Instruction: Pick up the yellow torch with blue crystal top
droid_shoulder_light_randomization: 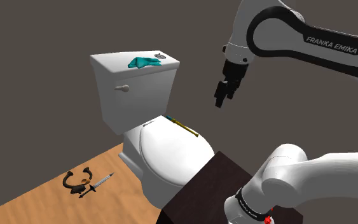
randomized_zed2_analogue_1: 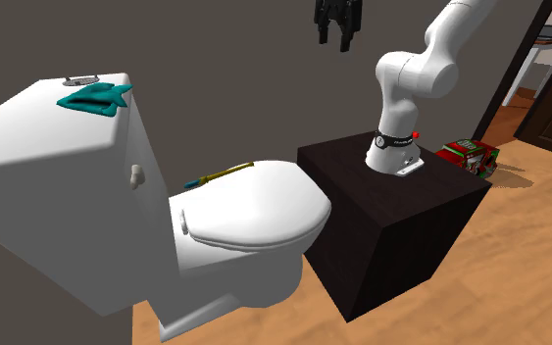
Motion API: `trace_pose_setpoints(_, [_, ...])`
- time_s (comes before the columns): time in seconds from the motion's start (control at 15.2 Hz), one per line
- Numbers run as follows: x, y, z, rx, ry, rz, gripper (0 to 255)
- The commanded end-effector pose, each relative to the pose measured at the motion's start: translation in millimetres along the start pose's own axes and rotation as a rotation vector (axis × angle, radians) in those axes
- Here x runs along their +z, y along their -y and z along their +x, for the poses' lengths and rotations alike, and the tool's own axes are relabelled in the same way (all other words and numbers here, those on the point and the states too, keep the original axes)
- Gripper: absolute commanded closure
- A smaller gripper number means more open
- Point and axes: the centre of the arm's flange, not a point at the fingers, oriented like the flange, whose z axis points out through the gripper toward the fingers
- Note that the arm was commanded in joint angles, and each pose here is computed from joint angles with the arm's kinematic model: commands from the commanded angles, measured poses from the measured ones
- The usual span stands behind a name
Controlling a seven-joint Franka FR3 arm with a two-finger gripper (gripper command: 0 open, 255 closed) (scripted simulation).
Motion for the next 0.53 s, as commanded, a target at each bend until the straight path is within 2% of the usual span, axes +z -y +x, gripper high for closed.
trace_pose_setpoints(0.0, [0.0, 0.0, 0.0, 0.000, 0.000, 0.000, 0])
trace_pose_setpoints(0.46, [64.1, -53.6, 46.0, -0.017, -0.012, 0.045, 0])
